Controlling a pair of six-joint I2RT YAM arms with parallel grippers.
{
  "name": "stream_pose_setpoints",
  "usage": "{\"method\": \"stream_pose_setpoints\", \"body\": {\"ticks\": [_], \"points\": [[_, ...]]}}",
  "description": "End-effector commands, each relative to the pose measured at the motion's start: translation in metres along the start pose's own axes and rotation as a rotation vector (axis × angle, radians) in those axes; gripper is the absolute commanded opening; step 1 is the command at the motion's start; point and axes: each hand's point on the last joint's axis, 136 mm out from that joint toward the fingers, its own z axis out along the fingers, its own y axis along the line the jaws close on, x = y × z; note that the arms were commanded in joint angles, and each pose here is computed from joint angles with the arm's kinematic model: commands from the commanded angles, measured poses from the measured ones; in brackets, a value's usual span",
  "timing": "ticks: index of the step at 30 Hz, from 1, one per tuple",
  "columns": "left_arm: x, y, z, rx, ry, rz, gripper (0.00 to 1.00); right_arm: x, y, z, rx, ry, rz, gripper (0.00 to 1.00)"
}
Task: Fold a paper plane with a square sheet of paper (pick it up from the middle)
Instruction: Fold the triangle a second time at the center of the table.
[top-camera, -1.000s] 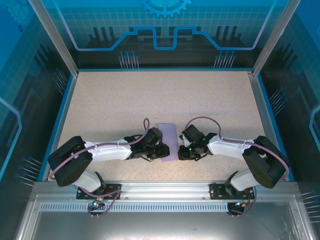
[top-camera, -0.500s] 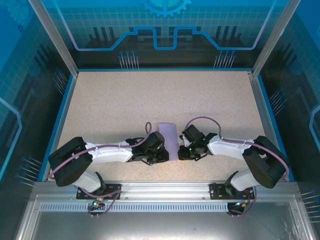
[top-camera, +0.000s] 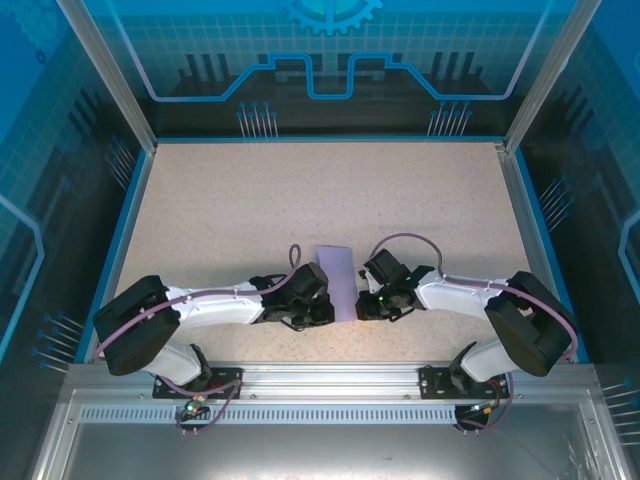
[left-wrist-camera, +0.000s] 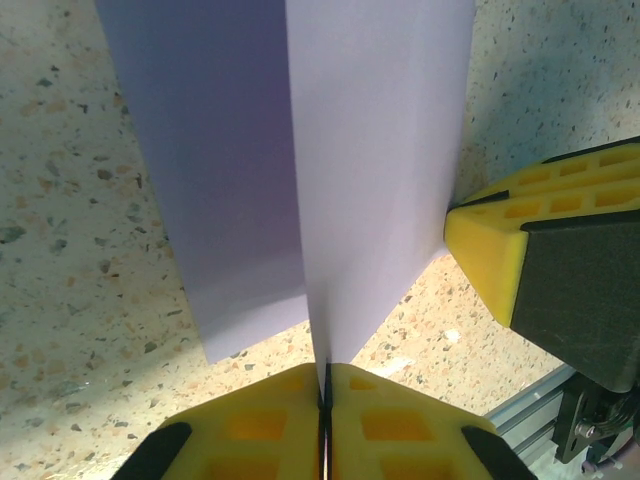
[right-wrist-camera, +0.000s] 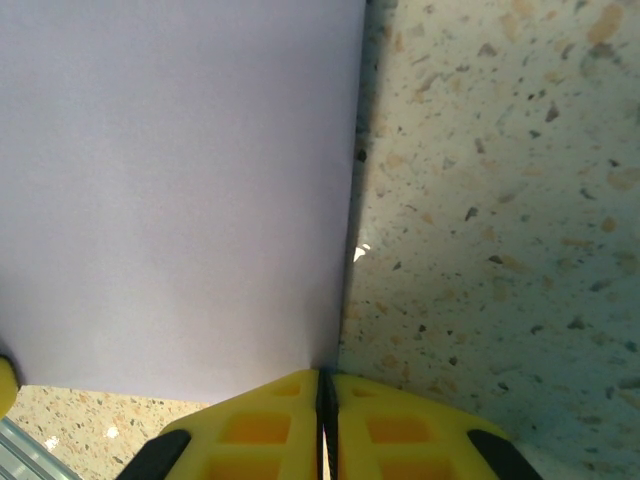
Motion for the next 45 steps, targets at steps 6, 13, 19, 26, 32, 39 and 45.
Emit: {"method": "stream_pose_setpoints", "body": {"ticks": [6,13,19,26,32,39,45], "points": [[-0.012,-0.017,-0.004,0.022,0.006,-0.012,0.12,-0.01,0.004,-0.004,-0.01,-0.044,-0.032,0.12],[-0.015,-0.023,0.0,0.044,0.03,-0.03,0.13,-0.021,0.01,-0.016,-0.038,-0.091,-0.054,0.13],[-0.012,-0.019,-0.004,0.037,0.03,-0.038,0.14,-0.026,0.015,-0.027,-0.05,-0.146,-0.116,0.14],[-0.01,-0.018,-0.011,0.038,0.029,-0.045,0.15,-0.024,0.026,-0.044,-0.063,-0.242,-0.285,0.2],[-0.012,-0.016,-0.012,0.049,0.035,-0.064,0.15,-0.018,0.035,-0.054,-0.066,-0.326,-0.429,0.25],[-0.009,-0.013,-0.015,0.047,0.038,-0.074,0.17,-0.02,0.037,-0.045,-0.059,-0.322,-0.459,0.28],[-0.008,-0.008,-0.022,0.036,0.025,-0.079,0.19,-0.024,0.038,-0.03,-0.071,-0.309,-0.45,0.27]]}}
